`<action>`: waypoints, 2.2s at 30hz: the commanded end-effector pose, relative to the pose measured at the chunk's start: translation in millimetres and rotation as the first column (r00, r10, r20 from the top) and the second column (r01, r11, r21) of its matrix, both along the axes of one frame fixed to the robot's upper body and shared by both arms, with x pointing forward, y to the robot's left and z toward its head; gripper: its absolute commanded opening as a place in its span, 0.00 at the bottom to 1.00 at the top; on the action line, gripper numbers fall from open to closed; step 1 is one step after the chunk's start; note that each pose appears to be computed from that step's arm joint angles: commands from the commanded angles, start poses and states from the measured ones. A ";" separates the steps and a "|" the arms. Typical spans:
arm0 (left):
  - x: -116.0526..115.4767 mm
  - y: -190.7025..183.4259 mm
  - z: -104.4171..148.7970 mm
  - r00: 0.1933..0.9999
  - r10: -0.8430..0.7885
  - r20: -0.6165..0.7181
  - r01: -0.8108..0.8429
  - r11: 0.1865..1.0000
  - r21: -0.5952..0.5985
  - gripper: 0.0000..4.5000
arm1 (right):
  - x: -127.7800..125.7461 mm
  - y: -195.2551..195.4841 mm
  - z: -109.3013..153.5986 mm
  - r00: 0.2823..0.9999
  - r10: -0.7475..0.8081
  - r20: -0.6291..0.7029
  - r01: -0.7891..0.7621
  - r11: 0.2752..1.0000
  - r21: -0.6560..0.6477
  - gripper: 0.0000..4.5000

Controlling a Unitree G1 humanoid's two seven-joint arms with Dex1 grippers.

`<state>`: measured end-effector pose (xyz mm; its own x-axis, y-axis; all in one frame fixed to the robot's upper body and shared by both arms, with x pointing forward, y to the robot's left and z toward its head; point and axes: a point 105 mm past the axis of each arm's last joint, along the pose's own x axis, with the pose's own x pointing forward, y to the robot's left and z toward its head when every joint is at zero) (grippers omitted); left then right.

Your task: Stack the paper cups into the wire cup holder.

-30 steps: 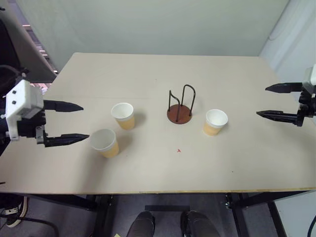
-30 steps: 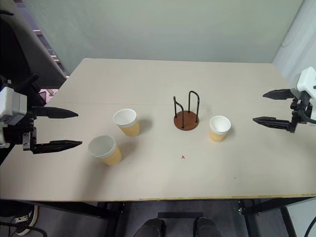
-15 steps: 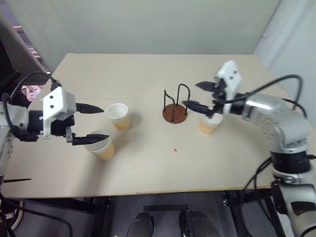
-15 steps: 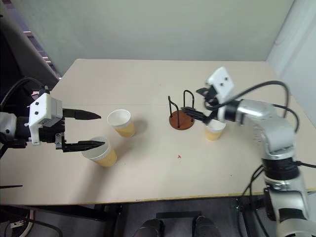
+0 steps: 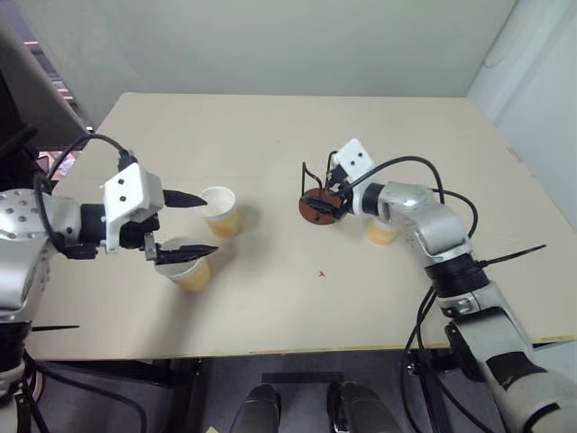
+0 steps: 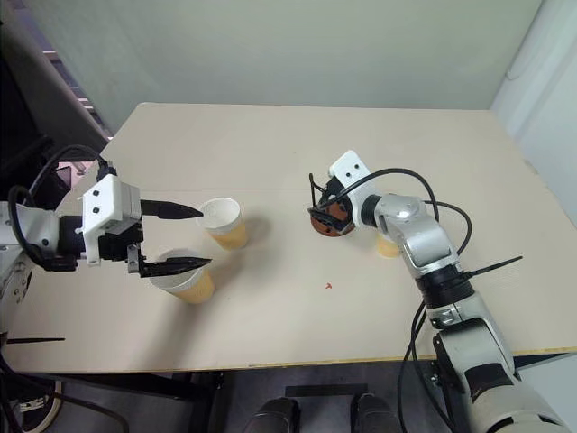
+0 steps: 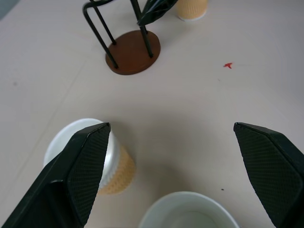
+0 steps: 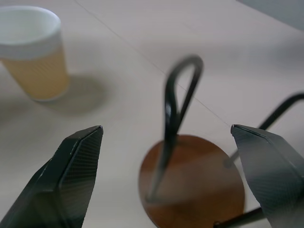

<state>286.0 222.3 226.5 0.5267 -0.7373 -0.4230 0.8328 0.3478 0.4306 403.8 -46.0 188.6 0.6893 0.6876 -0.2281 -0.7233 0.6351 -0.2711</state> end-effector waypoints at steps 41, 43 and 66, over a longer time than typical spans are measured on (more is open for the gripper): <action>-18.7 -51.6 -10.5 0.951 -0.294 -0.094 0.304 0.944 0.127 1.00 | -125.6 -20.8 0.3 0.640 0.757 -0.132 -0.764 0.608 -0.215 0.26; -17.9 -52.3 -9.8 0.951 -0.295 -0.093 0.306 0.944 0.125 1.00 | -124.8 -23.6 8.3 0.648 0.752 -0.121 -0.757 0.618 -0.212 0.41; -1.4 -52.8 -8.3 0.985 -0.175 -0.009 0.175 0.985 -0.010 1.00 | -53.2 -128.6 18.4 0.938 0.344 -0.028 -0.316 0.823 -0.472 0.89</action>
<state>287.8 168.2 202.7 0.3567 -0.8206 -0.4466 0.9089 0.1942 0.3691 348.4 -176.9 199.2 0.4477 0.7017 -0.5543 -0.8608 0.1703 -0.4796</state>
